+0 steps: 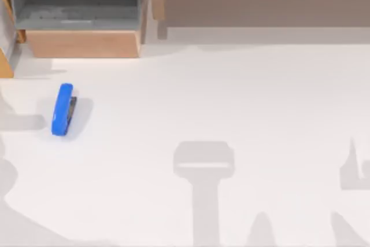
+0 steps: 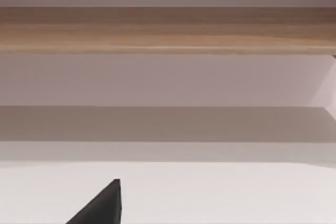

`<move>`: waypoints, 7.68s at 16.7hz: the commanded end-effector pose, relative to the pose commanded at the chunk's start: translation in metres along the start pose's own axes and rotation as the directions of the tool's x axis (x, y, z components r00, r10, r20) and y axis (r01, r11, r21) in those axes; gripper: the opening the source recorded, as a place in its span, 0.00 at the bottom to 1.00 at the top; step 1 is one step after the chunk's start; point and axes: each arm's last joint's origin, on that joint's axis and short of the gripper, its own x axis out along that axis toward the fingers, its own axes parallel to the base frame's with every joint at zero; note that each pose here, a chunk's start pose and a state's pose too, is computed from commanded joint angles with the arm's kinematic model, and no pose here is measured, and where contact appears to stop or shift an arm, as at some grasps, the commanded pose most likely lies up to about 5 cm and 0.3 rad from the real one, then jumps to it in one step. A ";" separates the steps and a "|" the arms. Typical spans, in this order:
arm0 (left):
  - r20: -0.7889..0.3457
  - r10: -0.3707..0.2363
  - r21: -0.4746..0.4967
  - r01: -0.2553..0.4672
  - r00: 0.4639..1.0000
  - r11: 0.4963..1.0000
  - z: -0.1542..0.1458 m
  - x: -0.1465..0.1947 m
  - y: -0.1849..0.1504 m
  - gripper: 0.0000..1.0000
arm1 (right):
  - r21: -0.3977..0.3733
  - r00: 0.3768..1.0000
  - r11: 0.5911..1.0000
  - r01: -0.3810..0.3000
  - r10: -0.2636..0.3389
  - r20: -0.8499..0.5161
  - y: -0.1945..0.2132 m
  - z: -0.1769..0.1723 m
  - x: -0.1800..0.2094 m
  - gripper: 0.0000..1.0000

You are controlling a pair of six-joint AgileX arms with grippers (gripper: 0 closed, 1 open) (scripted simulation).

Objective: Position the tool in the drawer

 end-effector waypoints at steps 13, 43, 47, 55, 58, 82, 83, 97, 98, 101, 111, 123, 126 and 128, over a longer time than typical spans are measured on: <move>0.002 0.012 0.013 -0.012 1.000 1.000 -0.001 -0.060 0.000 0.00 | 0.000 1.000 1.000 0.000 0.000 0.000 0.000 0.000 0.000 1.00; 0.003 -0.002 0.001 0.002 1.000 1.000 0.003 -0.096 -0.003 1.00 | 0.000 1.000 1.000 0.000 0.000 0.000 0.000 0.000 0.000 1.00; 0.003 -0.002 0.001 0.002 1.000 1.000 0.003 -0.110 -0.003 1.00 | 0.000 1.000 1.000 0.000 0.000 0.000 0.000 0.000 0.000 1.00; 0.048 -0.017 -0.033 0.018 0.999 0.999 0.013 -0.113 -0.002 1.00 | 0.000 1.000 1.000 0.000 0.000 0.000 0.000 0.000 0.000 1.00; 0.200 -0.057 -0.139 0.086 0.978 0.987 0.046 -0.100 0.005 1.00 | 0.000 1.000 1.000 0.000 0.000 0.000 0.000 0.000 0.000 1.00; 0.012 -0.998 -0.992 0.127 0.063 -0.004 0.240 0.062 0.079 1.00 | 0.000 1.000 1.000 0.000 0.000 0.000 0.000 0.000 0.000 1.00; -0.004 -0.999 -0.996 0.091 0.048 0.008 0.236 0.062 0.083 1.00 | 0.000 1.000 1.000 0.000 0.000 0.000 0.000 0.000 0.000 1.00; -0.016 -0.999 -0.998 0.053 0.043 0.018 0.231 0.066 0.032 1.00 | 0.000 1.000 1.000 0.000 0.000 0.000 0.000 0.000 0.000 1.00; -0.016 -0.999 -0.998 0.053 0.039 0.019 0.231 0.065 0.023 1.00 | 0.000 1.000 1.000 0.000 0.000 0.000 0.000 0.000 0.000 1.00; -0.017 -0.999 -0.998 0.053 0.034 0.019 0.231 0.064 0.017 1.00 | 0.000 1.000 1.000 0.000 0.000 0.000 0.000 0.000 0.000 1.00; -0.017 -0.999 -0.998 0.053 0.034 0.019 0.231 0.064 0.017 0.40 | 0.000 1.000 1.000 0.000 0.000 0.000 0.000 0.000 0.000 1.00; -0.017 -0.999 -0.998 0.053 0.034 0.019 0.231 0.064 0.017 0.00 | 0.000 1.000 1.000 0.000 0.000 0.000 0.000 0.000 0.000 1.00; -0.014 -0.999 -0.998 0.055 0.048 0.016 0.232 0.065 0.024 0.00 | 0.000 1.000 1.000 0.000 0.000 0.000 0.000 0.000 0.000 1.00; -0.014 -0.999 -0.998 0.055 0.046 0.016 0.232 0.065 0.033 0.00 | 0.000 1.000 1.000 0.000 0.000 0.000 0.000 0.000 0.000 1.00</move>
